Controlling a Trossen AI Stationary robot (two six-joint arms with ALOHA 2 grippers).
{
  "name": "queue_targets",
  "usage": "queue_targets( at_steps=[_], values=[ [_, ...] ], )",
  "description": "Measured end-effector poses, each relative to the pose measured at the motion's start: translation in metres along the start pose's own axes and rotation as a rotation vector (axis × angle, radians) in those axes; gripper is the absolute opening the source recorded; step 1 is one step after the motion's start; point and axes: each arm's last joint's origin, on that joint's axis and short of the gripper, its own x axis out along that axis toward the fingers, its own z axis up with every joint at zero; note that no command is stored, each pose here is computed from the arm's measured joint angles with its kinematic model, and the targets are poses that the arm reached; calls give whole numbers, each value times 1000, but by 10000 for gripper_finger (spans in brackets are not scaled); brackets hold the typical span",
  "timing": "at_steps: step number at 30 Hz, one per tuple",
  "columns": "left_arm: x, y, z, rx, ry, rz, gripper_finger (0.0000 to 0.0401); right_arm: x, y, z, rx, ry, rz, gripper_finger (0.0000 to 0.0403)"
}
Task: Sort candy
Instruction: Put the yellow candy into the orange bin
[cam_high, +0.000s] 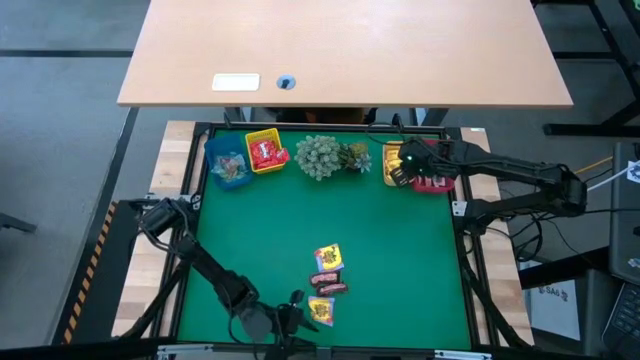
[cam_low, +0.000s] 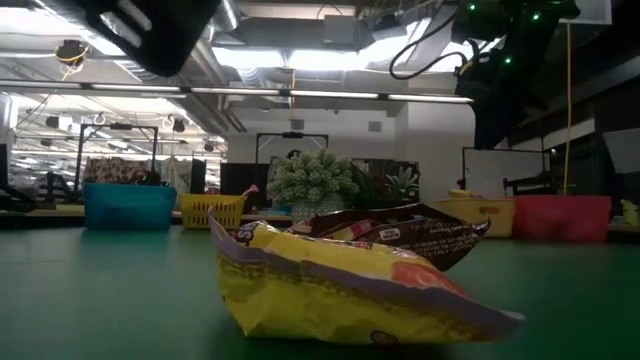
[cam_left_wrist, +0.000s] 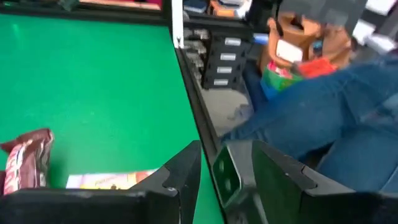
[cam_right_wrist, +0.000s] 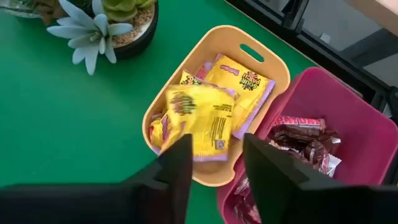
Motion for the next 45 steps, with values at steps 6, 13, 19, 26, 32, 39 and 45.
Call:
queue_targets(
  at_steps=[6,13,19,26,32,39,45],
  values=[
    [-3,1,-12,175,98,54,129,0,2,-1,7,26,50,193],
    [-1,10,-16,334,153,115,129,0,3,-2,9,52,96,211],
    [3,19,-18,395,180,132,129,0,4,-2,31,75,136,210],
    [10,29,-28,454,236,144,129,-1,6,-3,37,106,190,210],
    [23,43,-45,461,276,151,129,-1,7,-3,37,125,226,209],
    [27,50,-46,452,276,177,112,-1,7,-4,110,143,242,209],
    [28,53,-45,442,266,199,49,-3,11,-5,157,222,352,209]
  ],
)
